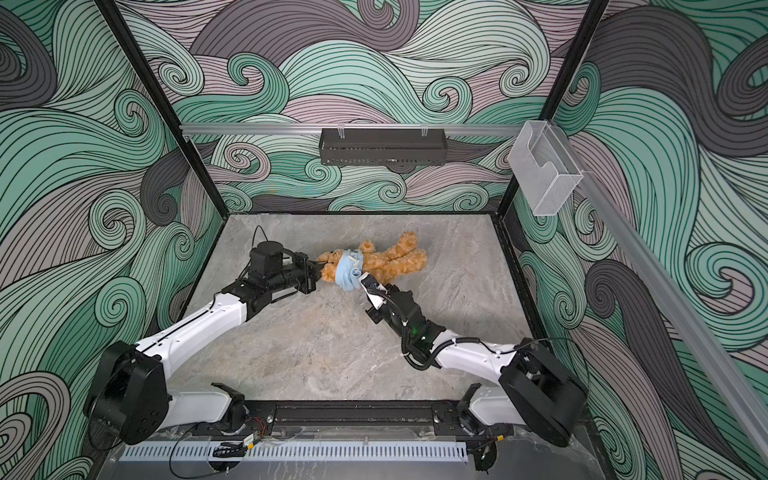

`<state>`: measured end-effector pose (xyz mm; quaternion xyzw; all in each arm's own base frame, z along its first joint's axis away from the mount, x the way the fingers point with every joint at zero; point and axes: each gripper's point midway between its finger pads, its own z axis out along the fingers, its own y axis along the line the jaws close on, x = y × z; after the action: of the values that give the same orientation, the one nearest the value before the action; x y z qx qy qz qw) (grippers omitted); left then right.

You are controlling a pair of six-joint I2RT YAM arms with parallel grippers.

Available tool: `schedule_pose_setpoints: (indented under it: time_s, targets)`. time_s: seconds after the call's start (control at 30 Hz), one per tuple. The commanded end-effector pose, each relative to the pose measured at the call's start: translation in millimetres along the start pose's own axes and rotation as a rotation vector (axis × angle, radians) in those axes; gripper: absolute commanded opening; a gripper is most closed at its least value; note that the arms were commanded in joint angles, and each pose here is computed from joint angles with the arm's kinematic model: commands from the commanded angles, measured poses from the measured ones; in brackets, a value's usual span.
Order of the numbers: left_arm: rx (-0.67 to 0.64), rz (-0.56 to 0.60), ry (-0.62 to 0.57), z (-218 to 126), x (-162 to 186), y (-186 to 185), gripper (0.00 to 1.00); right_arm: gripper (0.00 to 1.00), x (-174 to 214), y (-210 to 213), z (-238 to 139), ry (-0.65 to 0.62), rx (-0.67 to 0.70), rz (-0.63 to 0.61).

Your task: Dress the teddy bear

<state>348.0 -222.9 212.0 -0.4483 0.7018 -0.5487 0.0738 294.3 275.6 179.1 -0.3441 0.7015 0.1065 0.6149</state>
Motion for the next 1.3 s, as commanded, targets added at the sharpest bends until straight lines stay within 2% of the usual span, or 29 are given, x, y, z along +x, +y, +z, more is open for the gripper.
schedule_pose_setpoints:
  time_s: [0.0,0.2,0.53,0.73,0.77,0.93,1.07,1.17,1.27]
  targets:
    - [0.049,0.027,0.048,-1.5,14.1,-23.8,0.0,0.14,-11.7,-7.8,0.5,-0.041,0.027,-0.022]
    - [0.044,0.034,0.069,3.9,22.9,-22.5,0.0,0.18,-15.5,-10.2,5.1,-0.058,0.033,-0.014]
    - [0.028,0.038,0.111,15.9,38.5,-17.8,0.0,0.18,-23.9,-22.1,14.9,-0.092,0.062,0.013]
    - [0.021,0.03,0.069,16.2,30.1,-10.6,0.0,0.05,-18.5,-31.1,12.6,-0.08,0.08,0.035]
    - [0.02,0.028,0.06,15.6,27.9,-9.4,0.0,0.0,-14.3,-34.5,9.9,-0.074,0.087,0.05]
    - [-0.001,0.043,0.009,13.7,9.3,-3.0,0.0,0.0,-2.6,-41.5,-5.8,-0.054,0.075,0.12]
    - [-0.072,0.17,-0.072,8.0,-7.8,3.9,0.0,0.0,-2.6,-53.9,-22.2,-0.06,0.072,0.236]
    - [-0.192,0.323,-0.118,3.1,-17.1,15.3,0.0,0.0,-2.5,-73.3,-34.2,-0.057,0.122,0.357]
    - [-0.306,0.429,-0.147,0.1,-26.6,29.4,0.0,0.0,-1.4,-87.7,-43.7,-0.053,0.179,0.458]
